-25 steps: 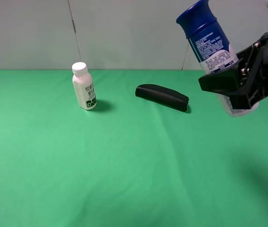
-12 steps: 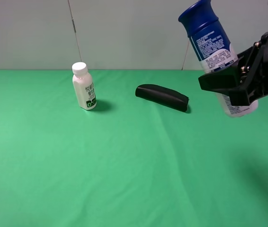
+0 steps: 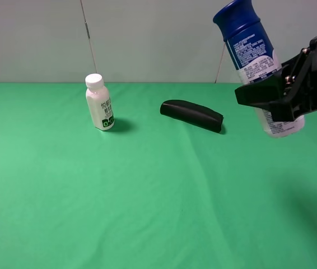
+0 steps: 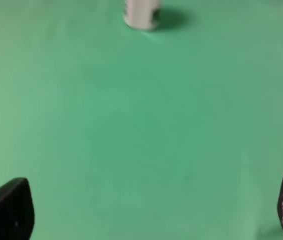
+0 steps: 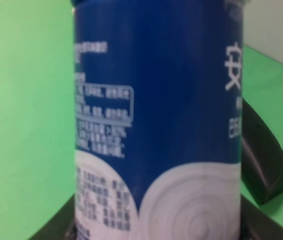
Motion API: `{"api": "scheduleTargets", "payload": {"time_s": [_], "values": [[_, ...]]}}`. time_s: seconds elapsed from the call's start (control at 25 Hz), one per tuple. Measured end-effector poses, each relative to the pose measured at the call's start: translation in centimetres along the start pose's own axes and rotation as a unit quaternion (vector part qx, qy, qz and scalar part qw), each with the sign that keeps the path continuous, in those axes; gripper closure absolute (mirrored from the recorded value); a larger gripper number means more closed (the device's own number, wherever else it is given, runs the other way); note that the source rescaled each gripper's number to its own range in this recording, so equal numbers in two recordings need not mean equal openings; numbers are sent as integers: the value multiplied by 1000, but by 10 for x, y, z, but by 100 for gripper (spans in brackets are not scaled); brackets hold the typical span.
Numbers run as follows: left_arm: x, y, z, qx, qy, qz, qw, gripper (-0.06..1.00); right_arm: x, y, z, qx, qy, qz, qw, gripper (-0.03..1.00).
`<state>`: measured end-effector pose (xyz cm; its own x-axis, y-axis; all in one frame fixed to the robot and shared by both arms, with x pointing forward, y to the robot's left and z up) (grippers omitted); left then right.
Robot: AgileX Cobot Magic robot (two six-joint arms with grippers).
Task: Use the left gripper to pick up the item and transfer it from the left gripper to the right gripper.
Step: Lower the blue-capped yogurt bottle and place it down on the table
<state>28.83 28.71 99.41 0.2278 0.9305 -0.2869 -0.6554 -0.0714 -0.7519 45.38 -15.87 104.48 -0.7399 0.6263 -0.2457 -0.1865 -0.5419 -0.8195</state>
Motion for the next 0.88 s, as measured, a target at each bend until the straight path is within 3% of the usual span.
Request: {"api": "scheduleTargets", "payload": {"time_s": [0.16, 0.88], "values": [[-6, 1, -3, 2, 18, 0, 1000, -4, 0, 0, 0, 0, 0, -1, 1000, 92], [-6, 1, -2, 1, 17, -1, 1000, -4, 0, 2, 0, 6, 1, -70, 998, 92]]}}
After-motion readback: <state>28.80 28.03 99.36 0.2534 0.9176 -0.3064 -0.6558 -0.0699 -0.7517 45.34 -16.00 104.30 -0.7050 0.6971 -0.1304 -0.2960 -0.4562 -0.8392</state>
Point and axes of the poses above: a point on each arm's last joint axis where the gripper is mounted, z pointing back along that axis away from the gripper, x along the wrist's bending axis when the last joint is at zero, y = z × x, the point moved 8 cm from there along -z, pointing out along that axis toward the gripper, and after that the axes turned 13 degrees about z, right-handed, at the moved point
